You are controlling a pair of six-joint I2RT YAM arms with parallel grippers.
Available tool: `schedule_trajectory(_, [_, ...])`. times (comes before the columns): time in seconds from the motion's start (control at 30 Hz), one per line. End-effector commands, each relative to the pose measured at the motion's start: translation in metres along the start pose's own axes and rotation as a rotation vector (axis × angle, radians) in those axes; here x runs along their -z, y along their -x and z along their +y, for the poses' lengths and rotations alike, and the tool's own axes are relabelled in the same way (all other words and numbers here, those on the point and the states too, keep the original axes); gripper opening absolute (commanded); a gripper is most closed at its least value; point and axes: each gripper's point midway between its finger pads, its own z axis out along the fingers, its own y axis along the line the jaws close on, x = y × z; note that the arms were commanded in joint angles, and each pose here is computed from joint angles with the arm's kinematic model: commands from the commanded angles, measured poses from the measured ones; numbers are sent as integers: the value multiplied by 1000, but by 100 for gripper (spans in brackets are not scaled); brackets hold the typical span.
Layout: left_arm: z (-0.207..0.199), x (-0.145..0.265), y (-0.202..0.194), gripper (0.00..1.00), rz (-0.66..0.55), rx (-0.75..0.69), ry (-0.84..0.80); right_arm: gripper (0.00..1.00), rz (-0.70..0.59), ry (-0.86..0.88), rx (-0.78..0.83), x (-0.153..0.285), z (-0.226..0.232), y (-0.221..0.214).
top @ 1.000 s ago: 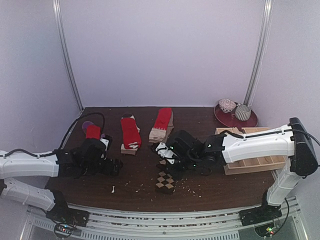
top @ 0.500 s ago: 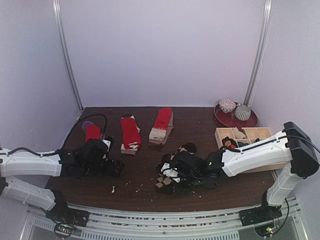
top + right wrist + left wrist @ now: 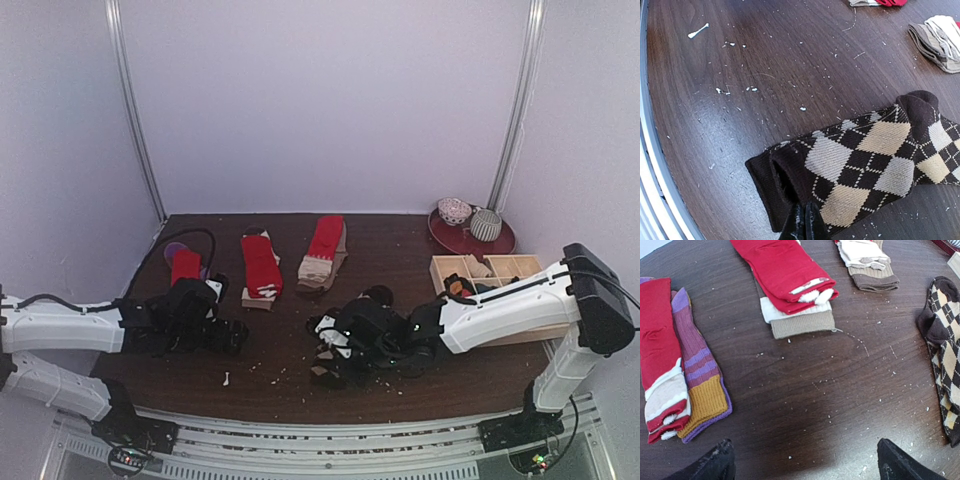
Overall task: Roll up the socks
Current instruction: Pick up the pair of socks from the center of the board.
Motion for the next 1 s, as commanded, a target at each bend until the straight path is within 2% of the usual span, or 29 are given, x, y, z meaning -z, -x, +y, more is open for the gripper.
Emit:
schedule_trajectory(0.0, [-7, 2, 13, 98, -44, 24, -34, 0, 11, -3, -7, -11, 5, -3])
schedule_trajectory(0.17, [-6, 1, 12, 98, -40, 21, -31, 4, 35, 21, -15, -23, 11, -18])
schedule_trajectory(0.27, [-7, 0, 12, 98, -40, 18, -30, 15, 22, 1, -20, -19, 7, -14])
schedule_trajectory(0.37, [-9, 1, 16, 98, -56, 3, -39, 31, -30, -3, -13, 0, 4, 3])
schedule_trajectory(0.53, [-14, 5, 26, 98, -108, -39, -68, 47, -107, 31, 9, 37, 6, 25])
schedule_trajectory(0.67, [-26, 12, 36, 99, -181, -100, -145, 55, -90, 93, 106, 45, 13, 4])
schedule_trajectory(0.73, [-41, 17, 37, 98, -223, -140, -246, 66, -105, 122, 165, 45, 16, -6])
schedule_trajectory(0.83, [-61, 25, 41, 98, -286, -180, -360, 69, -180, 159, 220, 46, 19, -10])
schedule_trajectory(0.97, [-78, 23, 43, 98, -307, -235, -407, 70, -252, 179, 295, 42, 23, -13])
